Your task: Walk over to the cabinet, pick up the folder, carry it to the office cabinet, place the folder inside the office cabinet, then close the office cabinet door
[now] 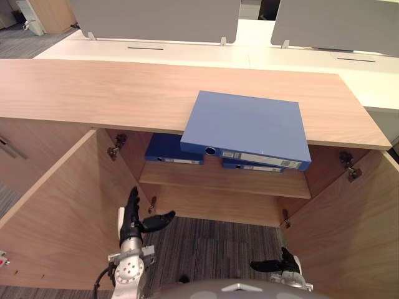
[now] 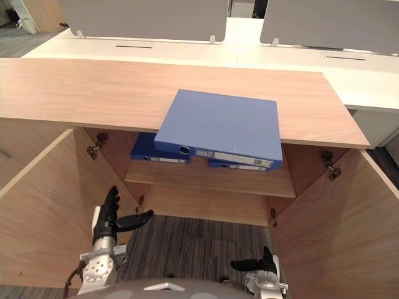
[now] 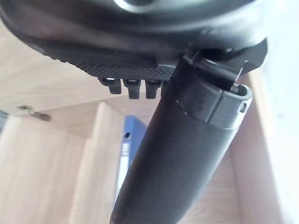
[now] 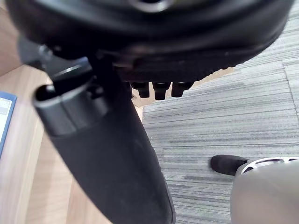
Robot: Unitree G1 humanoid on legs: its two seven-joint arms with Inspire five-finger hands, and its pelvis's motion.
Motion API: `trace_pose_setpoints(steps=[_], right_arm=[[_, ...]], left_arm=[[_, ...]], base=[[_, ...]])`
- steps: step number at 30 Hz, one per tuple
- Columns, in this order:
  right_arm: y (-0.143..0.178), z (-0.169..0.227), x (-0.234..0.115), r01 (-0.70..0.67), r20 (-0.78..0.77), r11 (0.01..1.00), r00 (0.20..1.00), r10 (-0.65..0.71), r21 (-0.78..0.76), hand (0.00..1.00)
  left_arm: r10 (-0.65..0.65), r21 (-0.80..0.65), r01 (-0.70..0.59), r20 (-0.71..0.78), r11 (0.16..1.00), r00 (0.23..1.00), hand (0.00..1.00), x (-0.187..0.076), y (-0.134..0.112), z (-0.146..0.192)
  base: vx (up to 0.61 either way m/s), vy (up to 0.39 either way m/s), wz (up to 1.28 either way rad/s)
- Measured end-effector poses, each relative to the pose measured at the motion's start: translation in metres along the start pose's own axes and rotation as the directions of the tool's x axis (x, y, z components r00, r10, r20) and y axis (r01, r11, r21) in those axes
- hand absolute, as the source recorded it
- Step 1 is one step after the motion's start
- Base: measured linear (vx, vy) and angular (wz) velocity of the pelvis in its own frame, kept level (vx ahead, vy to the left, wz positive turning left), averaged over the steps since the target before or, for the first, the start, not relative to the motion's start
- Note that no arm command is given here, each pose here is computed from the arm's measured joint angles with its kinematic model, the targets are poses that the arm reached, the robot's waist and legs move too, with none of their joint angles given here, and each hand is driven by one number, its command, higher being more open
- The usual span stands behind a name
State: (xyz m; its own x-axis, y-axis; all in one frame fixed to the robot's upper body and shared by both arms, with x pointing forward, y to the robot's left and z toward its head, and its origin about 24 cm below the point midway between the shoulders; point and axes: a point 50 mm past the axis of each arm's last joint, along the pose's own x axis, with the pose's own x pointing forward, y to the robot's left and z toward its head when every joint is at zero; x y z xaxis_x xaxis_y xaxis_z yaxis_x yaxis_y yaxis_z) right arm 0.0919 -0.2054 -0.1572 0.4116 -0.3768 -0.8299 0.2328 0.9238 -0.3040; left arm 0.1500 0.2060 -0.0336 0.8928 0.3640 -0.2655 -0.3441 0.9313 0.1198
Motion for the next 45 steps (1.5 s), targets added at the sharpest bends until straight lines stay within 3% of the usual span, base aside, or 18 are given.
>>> trace_pose_setpoints(steps=[13, 22, 35, 45], right_arm=[[-0.005, -0.005, 0.000, -0.018, -0.004, 0.998, 1.000, 0.018, -0.054, 1.00], [-0.013, -0.032, -0.003, -0.034, -0.111, 0.996, 0.994, 0.025, -0.085, 1.00], [-0.017, -0.043, -0.006, -0.055, -0.136, 0.992, 0.990, 0.040, -0.109, 1.00], [-0.018, -0.045, -0.007, -0.056, -0.141, 0.992, 0.989, 0.040, -0.113, 1.00]], left_arm=[[0.002, -0.069, 0.020, 0.308, 0.997, 0.951, 1.00, -0.007, 0.003, 0.067], [-0.149, -0.006, 0.177, 0.515, 0.984, 0.844, 1.00, -0.018, -0.009, 0.114], [-0.336, 0.221, 0.253, 0.589, 0.942, 0.735, 1.00, -0.016, -0.009, 0.137], [-0.550, 0.480, 0.283, 0.624, 0.830, 0.555, 1.00, -0.020, -0.047, 0.156]], base=[[0.00, -0.003, 0.02], [0.00, -0.004, -0.03], [-0.01, -0.030, -0.05], [0.00, -0.032, -0.03]])
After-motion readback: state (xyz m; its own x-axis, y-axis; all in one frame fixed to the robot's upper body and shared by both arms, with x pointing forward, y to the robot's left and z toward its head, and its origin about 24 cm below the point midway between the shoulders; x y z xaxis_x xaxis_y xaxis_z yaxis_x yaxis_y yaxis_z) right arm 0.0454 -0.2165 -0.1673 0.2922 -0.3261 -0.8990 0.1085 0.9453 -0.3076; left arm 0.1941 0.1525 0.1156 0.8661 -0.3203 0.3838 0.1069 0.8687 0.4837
